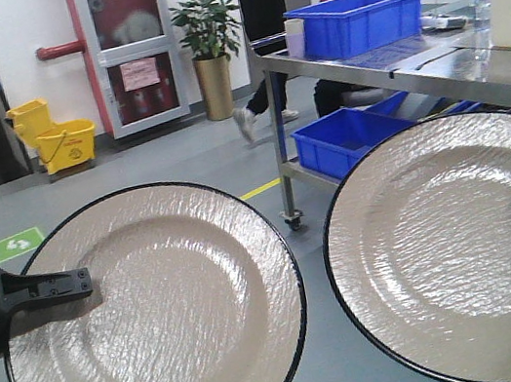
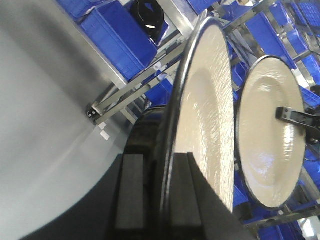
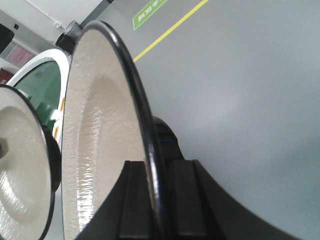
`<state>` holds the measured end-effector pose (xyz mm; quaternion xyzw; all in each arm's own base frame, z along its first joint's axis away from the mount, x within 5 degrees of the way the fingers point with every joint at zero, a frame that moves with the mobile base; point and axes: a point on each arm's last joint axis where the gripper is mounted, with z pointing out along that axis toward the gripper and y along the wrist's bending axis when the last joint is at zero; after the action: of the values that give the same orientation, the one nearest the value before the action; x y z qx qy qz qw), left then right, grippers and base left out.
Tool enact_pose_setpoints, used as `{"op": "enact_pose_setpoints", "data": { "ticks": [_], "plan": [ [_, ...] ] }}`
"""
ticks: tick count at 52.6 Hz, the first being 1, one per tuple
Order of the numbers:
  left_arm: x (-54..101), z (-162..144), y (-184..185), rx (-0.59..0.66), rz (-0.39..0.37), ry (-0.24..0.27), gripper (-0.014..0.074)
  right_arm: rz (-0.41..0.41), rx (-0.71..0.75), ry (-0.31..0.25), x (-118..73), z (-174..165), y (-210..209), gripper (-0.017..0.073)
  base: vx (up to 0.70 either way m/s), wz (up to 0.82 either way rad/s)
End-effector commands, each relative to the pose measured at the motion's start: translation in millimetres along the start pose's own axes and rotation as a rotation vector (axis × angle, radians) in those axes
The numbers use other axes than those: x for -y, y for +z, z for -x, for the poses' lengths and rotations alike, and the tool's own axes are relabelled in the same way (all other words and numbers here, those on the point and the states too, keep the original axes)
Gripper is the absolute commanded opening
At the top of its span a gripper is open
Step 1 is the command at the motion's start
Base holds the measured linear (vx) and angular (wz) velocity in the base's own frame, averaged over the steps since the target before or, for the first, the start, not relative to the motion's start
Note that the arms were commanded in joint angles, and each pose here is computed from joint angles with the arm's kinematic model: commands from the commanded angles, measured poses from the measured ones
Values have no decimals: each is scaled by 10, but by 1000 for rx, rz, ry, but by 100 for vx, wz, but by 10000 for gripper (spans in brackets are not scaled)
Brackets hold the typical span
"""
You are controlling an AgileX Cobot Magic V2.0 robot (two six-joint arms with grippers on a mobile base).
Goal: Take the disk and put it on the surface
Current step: 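Hold both plates upright while the base drives to the steel table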
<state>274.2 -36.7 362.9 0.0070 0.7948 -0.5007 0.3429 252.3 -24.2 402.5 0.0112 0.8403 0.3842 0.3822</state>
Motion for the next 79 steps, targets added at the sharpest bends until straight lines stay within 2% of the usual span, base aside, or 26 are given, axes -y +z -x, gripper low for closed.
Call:
{"op": "enact_pose_setpoints", "data": {
  "ticks": [1,20,31,36,62,73,79],
  "plan": [
    [289,101,-96,93,-129,-15,-5,127,88,-29,-342,42,-160,-9,18,-23],
    [287,104,-95,96,-127,-15,-5,133,145,-128,-691,-97,-385,-9,21,-17],
    [286,105,-95,97,-126,-15,-5,136,147,-129,-701,-99,-390,-9,20,-14],
    [287,104,-96,97,-128,-16,-5,134,143,-131,-699,-103,-389,-9,17,-17],
    [281,108,-94,99,-124,-17,-5,126,103,-46,-403,27,-202,-9,12,-15],
    [281,108,-94,99,-124,-17,-5,127,100,-41,-387,32,-191,-9,6,-13],
    [282,108,-94,100,-125,-17,-5,128,88,-19,-313,57,-143,-9,5,-8]
  ]
}}
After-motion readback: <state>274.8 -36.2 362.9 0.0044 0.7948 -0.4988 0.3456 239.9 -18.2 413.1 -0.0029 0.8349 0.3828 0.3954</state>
